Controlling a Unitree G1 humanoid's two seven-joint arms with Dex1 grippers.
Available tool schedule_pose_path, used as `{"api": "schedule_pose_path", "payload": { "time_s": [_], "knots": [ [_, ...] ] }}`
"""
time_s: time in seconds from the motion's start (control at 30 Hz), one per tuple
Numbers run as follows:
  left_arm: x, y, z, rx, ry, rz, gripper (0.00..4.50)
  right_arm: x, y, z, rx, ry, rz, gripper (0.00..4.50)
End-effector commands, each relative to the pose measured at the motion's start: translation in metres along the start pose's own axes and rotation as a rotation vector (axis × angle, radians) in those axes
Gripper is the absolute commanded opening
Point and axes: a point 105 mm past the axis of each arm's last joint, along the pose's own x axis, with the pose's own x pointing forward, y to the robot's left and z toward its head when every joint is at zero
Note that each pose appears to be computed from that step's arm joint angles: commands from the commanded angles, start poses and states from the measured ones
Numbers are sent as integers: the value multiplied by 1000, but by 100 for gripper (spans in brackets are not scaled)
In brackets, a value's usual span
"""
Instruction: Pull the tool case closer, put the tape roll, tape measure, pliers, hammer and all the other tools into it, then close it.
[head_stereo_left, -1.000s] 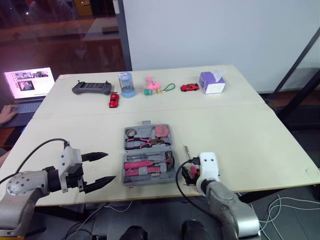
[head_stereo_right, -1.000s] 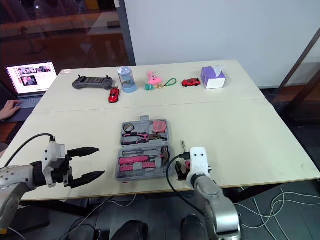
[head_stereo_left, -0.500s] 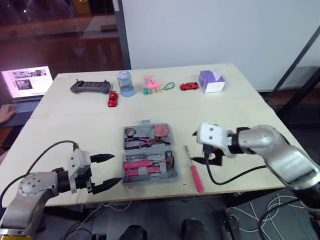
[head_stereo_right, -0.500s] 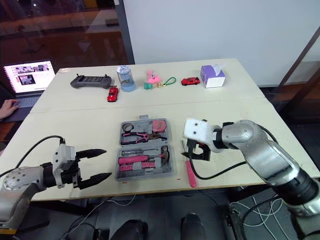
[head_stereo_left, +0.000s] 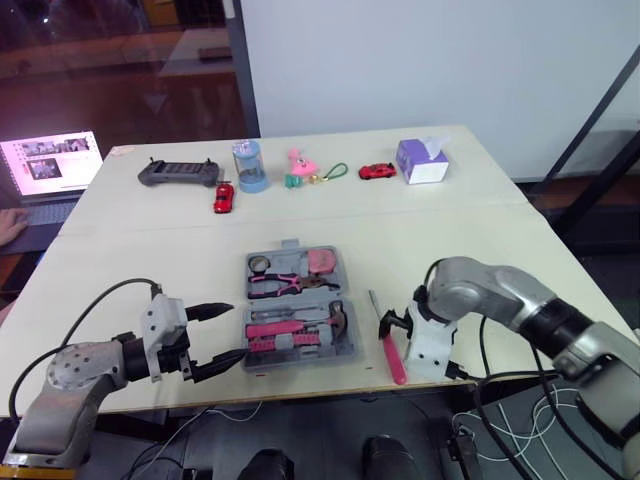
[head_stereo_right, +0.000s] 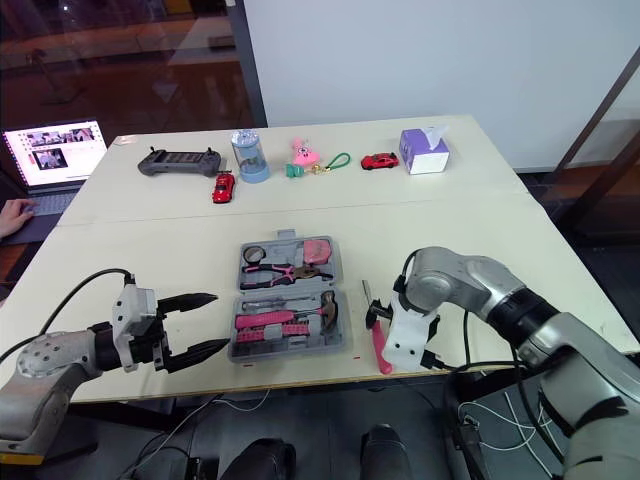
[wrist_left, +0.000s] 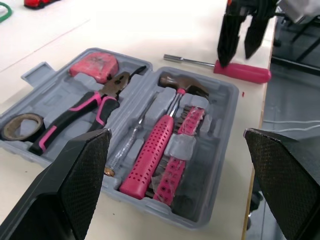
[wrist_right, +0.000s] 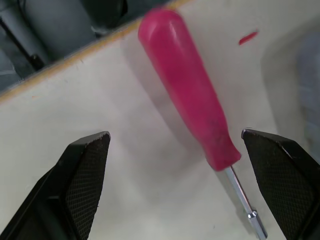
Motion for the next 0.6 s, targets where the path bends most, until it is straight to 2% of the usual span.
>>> {"api": "schedule_pose_path", "payload": {
  "time_s": [0.03, 0.27, 0.37, 0.5, 0.6],
  "knots": [
    [2, -2, 7, 15, -21, -1, 450, 2, 0, -7, -39, 39, 36, 446],
    [5, -1, 8, 8, -31, 14, 450, 25, 6, -1, -56, 19, 107, 446],
    [6, 0, 8, 7, -31, 19, 450, 29, 6, -3, -76, 33, 119, 361],
    [6, 1, 9, 6, -32, 29, 450, 35, -2, 0, -81, 24, 109, 166],
    [4, 1, 8, 6, -29, 33, 450, 37, -9, -1, -86, 29, 92, 42]
  ]
}}
